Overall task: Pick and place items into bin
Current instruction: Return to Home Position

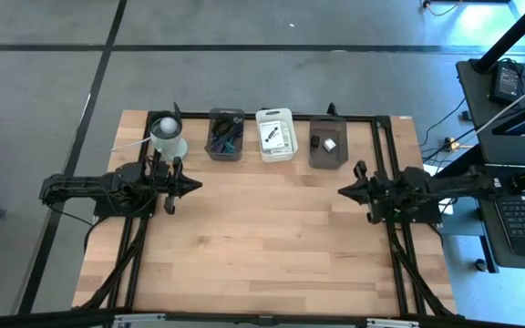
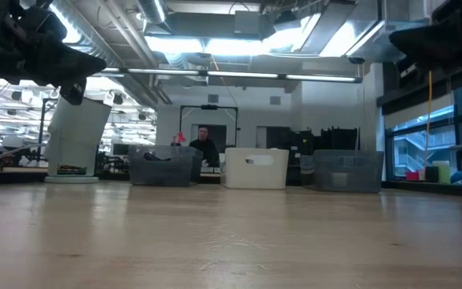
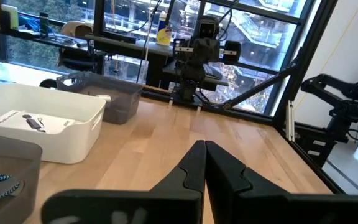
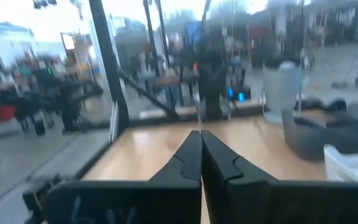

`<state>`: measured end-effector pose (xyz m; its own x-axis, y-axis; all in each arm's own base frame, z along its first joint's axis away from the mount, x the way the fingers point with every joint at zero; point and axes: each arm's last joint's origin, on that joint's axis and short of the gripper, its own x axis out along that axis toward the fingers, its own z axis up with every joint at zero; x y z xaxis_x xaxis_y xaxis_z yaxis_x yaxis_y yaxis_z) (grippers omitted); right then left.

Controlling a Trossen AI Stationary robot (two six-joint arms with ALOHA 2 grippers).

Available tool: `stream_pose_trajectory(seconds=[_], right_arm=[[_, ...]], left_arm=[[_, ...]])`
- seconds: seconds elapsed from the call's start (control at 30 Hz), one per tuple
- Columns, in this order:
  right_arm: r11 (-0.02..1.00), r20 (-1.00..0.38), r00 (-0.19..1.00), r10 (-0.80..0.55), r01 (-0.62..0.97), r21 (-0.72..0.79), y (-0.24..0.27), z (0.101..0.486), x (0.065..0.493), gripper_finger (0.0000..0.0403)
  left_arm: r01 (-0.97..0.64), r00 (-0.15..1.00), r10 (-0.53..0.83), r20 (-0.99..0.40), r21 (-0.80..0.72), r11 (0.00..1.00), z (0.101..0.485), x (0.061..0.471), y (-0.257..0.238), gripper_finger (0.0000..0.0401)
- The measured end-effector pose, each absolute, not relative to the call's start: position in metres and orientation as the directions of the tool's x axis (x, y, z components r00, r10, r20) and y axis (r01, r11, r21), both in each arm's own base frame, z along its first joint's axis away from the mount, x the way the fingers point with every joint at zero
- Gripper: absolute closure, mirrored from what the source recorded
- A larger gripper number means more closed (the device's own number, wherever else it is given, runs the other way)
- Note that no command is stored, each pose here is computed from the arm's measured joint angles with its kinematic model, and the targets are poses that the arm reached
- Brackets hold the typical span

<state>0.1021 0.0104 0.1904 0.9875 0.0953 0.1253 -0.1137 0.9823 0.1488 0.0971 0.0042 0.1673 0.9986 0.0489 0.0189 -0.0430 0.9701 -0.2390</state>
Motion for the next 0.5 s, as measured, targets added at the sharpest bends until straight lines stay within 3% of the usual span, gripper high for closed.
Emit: stream_pose_trajectory(seconds=[0.1,0.5], right_arm=[[0.982,0.169,0.981,0.095,-0.12,0.146,0.01,0.183,0.1,0.0403],[0.99,-0.005,1.0,0.025,-0.024,0.141,0.008,0.166,0.099,0.0398]], left_arm=[[-0.043,0.999,0.048,0.018,-0.239,0.97,0.167,0.097,0.004,0.0397],[-0.042,0.999,0.048,0.019,-0.239,0.97,0.167,0.097,0.004,0.0397]])
